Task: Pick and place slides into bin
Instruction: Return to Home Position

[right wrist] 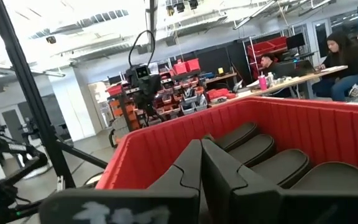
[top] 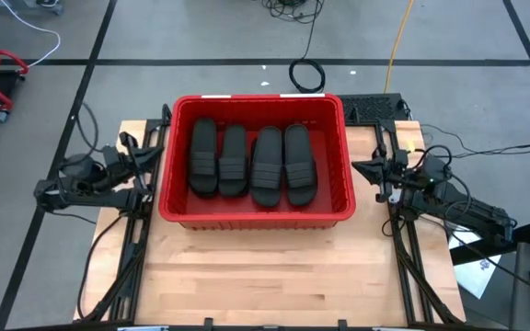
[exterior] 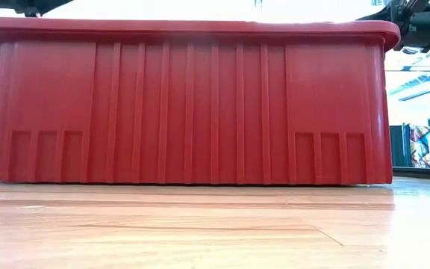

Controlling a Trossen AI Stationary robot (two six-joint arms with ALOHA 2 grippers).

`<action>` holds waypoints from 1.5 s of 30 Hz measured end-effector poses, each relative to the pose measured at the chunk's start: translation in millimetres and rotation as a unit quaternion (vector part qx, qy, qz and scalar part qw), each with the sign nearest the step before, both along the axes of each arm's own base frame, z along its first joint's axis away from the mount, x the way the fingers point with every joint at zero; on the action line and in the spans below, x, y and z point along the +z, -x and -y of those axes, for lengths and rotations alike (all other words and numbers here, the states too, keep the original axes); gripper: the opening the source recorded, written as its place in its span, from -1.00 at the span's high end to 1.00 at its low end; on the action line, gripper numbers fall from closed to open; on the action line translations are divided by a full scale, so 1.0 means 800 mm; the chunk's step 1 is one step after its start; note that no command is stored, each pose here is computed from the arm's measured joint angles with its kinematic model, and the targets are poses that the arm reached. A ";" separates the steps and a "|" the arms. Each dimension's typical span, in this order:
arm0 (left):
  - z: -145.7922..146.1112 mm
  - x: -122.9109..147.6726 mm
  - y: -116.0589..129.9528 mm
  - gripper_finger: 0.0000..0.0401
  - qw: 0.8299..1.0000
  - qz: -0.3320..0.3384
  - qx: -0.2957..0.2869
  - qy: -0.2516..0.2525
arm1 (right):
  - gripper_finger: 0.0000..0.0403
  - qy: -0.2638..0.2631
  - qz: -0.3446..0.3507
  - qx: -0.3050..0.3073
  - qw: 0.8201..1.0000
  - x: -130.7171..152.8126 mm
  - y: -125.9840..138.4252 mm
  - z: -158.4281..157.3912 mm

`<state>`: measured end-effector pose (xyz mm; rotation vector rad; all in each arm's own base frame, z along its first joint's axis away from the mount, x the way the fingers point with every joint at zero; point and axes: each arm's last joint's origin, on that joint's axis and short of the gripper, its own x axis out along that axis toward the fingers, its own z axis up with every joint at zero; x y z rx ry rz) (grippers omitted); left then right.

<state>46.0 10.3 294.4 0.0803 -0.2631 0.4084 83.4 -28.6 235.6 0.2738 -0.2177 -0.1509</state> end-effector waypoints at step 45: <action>0.005 -0.015 -0.003 0.99 0.995 -0.003 -0.087 0.047 | 1.00 0.029 0.010 0.058 0.998 0.006 -0.027 -0.023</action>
